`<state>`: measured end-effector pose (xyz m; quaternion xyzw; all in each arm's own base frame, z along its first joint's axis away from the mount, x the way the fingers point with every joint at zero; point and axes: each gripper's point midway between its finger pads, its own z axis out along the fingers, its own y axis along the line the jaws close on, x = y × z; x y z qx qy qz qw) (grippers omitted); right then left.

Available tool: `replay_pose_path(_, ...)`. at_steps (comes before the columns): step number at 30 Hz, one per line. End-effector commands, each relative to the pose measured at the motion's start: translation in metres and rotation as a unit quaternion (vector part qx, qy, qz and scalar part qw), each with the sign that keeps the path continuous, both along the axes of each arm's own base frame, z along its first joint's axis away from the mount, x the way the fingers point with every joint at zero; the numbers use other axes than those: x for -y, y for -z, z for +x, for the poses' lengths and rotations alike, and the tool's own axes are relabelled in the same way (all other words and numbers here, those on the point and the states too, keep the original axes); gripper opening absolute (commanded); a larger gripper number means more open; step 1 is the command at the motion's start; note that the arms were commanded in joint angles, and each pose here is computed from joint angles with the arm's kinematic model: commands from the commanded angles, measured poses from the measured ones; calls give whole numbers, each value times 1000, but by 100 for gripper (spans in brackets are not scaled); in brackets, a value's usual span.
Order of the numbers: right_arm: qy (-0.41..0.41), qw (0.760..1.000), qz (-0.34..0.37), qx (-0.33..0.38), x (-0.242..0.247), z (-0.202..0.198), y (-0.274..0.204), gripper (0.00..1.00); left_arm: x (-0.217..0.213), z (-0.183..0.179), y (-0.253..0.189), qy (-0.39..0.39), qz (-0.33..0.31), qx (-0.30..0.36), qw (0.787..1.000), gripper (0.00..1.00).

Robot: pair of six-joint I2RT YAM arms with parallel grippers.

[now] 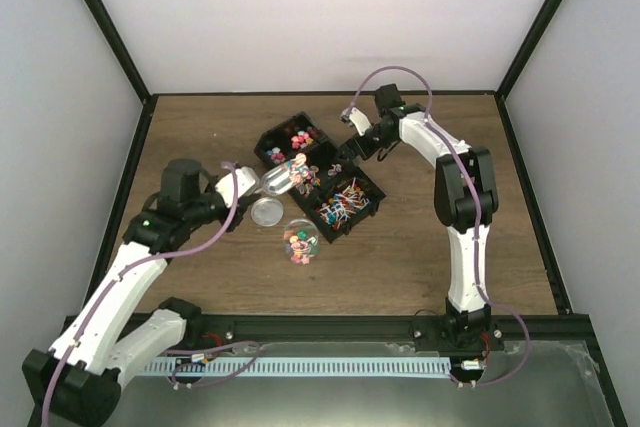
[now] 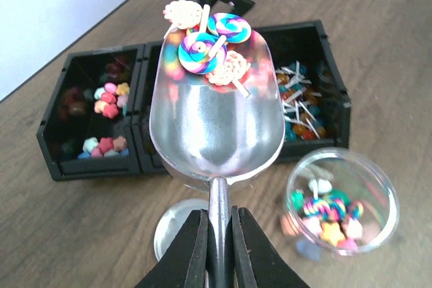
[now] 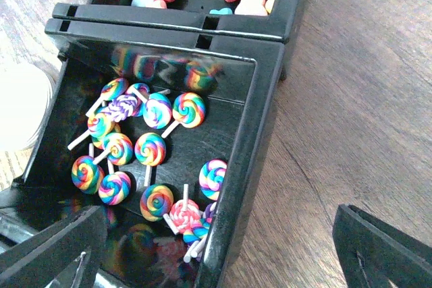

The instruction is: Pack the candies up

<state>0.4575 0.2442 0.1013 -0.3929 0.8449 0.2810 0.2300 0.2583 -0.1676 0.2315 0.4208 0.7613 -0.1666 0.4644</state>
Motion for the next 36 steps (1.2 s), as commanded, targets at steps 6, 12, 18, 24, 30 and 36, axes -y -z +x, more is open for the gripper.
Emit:
replay_pose_path(6,-3,1000,3,30,-2,0,-30,98,-19,-64,21,65,72,-20,995,4)
replay_pose_path(12,-5,999,3,33,-5,-1,-31,99,-27,-82,28,93,107,-11,990,4)
replay_pose_path(18,-5,999,2,33,-5,-4,-29,99,-31,-97,30,126,131,-8,983,4)
replay_pose_path(24,-6,999,4,33,-5,-5,-29,99,-28,-100,31,163,148,-22,975,4)
replay_pose_path(30,-5,999,7,34,-6,-5,-29,99,-30,-100,34,180,169,-34,968,4)
replay_pose_path(36,-3,999,10,31,-6,-6,-29,99,-32,-97,34,190,188,-63,962,4)
